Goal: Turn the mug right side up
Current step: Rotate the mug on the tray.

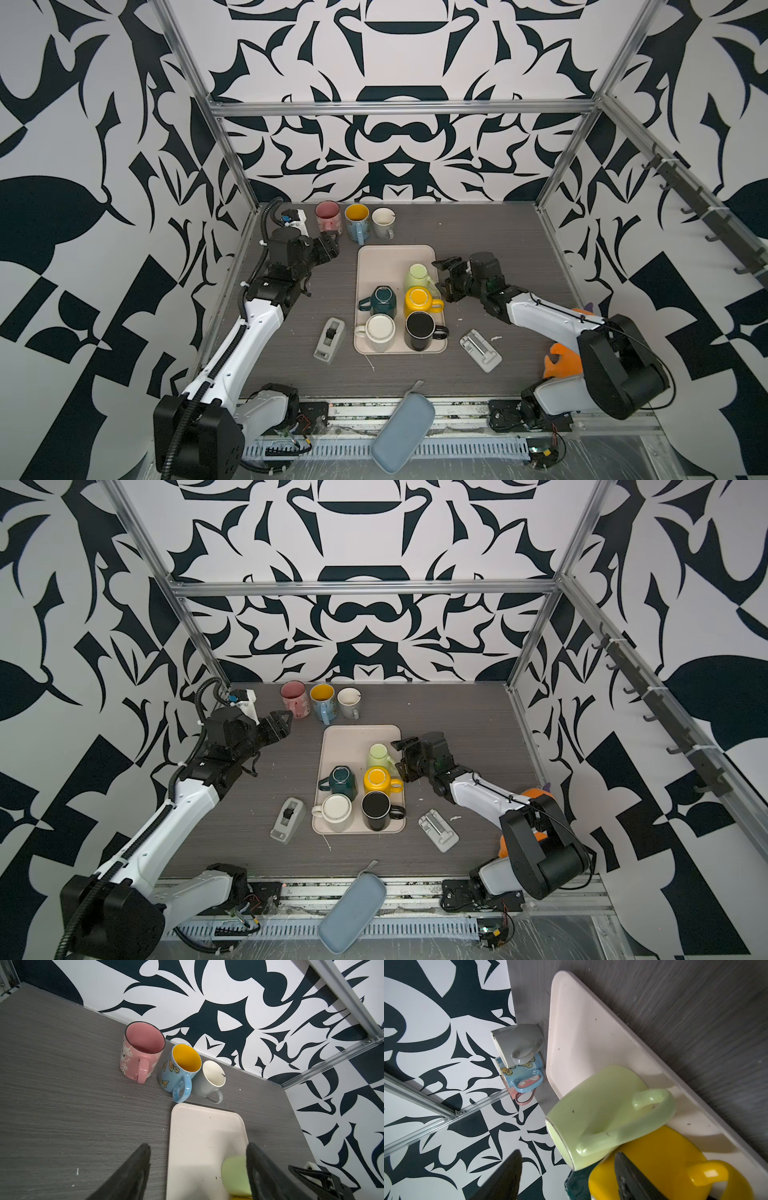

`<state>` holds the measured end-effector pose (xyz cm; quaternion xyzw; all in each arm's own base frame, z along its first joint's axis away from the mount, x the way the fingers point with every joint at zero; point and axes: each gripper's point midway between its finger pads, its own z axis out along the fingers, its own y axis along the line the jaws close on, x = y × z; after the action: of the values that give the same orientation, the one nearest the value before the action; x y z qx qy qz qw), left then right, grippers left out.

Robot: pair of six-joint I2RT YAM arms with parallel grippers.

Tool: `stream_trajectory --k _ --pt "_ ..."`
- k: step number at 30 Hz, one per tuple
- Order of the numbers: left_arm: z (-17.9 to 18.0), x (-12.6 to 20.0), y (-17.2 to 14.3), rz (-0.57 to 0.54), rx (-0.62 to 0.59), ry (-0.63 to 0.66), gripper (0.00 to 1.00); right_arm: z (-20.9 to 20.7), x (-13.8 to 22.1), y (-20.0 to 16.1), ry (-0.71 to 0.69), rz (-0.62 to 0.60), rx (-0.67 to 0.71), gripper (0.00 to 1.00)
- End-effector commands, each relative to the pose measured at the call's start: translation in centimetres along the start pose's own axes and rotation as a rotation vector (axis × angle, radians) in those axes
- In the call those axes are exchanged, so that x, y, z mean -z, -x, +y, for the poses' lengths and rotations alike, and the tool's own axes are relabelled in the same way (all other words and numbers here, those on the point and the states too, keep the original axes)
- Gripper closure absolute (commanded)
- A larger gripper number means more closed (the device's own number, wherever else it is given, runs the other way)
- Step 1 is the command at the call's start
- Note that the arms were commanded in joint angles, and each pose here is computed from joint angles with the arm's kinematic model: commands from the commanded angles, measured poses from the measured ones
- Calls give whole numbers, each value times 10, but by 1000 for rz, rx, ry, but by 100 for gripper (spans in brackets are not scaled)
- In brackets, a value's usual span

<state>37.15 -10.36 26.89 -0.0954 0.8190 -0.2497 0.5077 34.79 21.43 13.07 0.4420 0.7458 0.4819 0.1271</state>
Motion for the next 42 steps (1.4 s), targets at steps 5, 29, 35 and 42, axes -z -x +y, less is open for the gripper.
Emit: stream_trajectory --k 5,29,35,42 --pt "5 -3 -7 12 12 15 24 6 -4 -6 28 46 -41 23" --pt "7 -3 -8 26 2 27 22 33 -15 39 74 -11 -10 34" --pt "7 -3 -9 31 -1 31 22 39 -24 38 110 25 -34 38" --pt "8 -3 -10 34 0 34 22 25 -9 38 96 -11 -46 38"
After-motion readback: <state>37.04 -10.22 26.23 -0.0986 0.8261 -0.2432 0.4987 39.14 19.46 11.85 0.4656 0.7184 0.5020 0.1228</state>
